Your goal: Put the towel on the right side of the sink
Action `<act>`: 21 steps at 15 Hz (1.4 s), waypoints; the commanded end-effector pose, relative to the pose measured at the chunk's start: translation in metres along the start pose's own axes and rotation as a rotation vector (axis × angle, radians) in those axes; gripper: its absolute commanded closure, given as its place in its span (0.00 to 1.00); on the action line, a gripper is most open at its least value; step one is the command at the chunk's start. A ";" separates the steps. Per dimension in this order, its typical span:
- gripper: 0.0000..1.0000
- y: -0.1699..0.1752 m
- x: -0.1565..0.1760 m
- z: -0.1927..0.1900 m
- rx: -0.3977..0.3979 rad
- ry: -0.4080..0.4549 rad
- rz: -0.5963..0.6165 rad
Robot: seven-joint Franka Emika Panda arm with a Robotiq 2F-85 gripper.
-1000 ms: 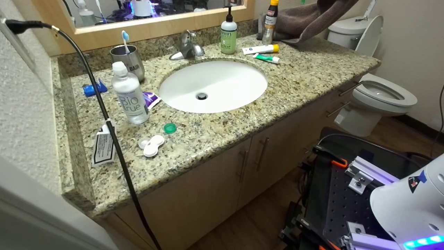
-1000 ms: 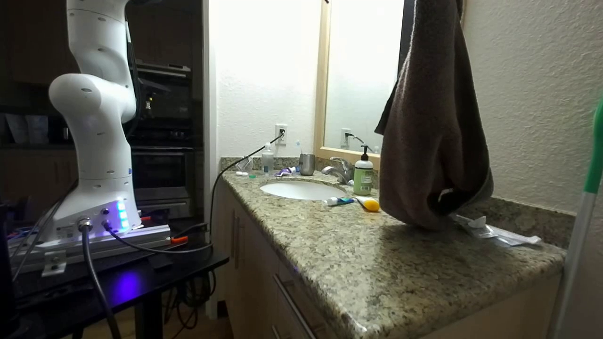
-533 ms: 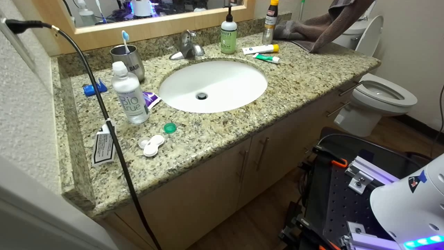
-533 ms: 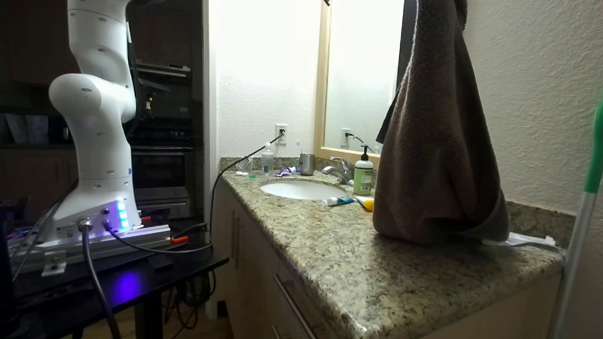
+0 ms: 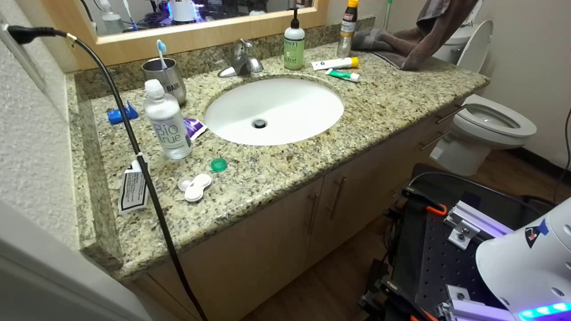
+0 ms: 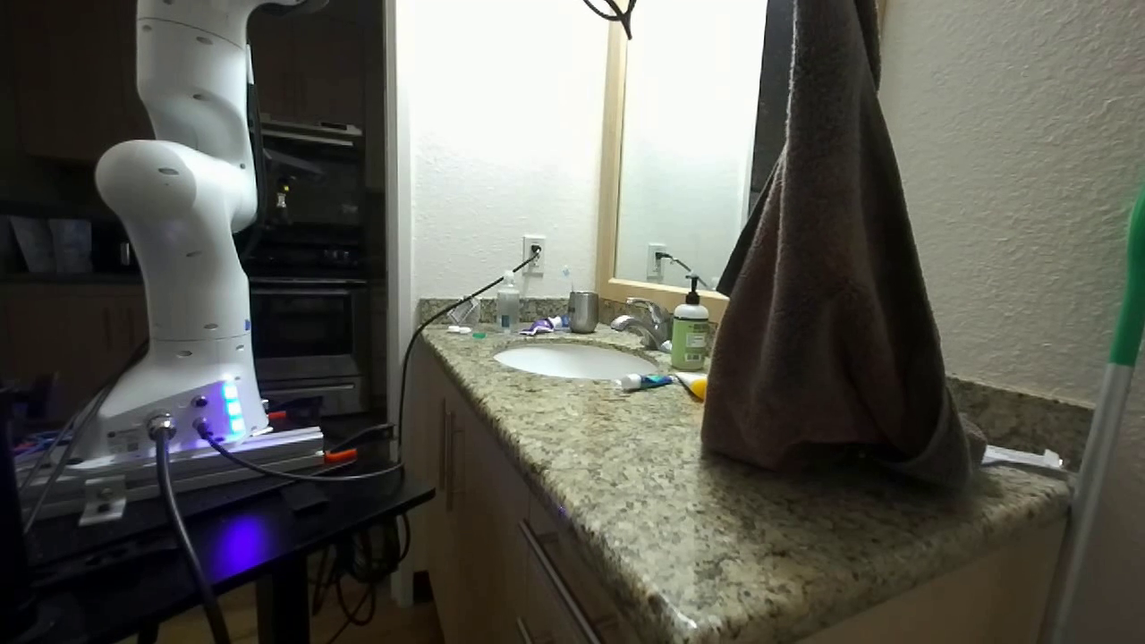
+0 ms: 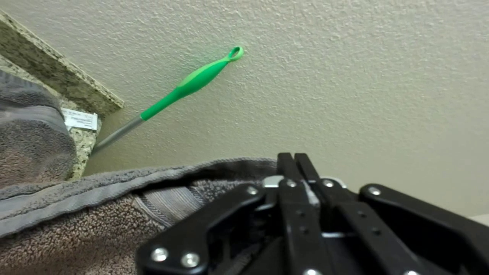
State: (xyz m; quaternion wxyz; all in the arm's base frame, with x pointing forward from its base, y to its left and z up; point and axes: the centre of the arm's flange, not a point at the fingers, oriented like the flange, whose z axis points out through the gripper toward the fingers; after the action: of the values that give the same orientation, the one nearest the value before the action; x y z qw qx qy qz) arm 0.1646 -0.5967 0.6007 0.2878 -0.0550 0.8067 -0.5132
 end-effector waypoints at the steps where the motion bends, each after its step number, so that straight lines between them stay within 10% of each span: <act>1: 0.99 -0.013 0.001 0.016 -0.024 0.002 0.012; 7: 0.99 -0.005 -0.026 0.017 -0.032 0.003 -0.128; 15: 0.99 0.057 -0.112 0.123 -0.473 -0.077 -0.405; 21: 0.99 0.146 0.015 0.209 -0.799 0.098 -0.274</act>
State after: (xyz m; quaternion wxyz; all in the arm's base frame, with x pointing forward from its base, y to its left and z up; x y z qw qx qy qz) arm 0.3068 -0.6412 0.4428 0.1668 -0.2742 0.9141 -0.2477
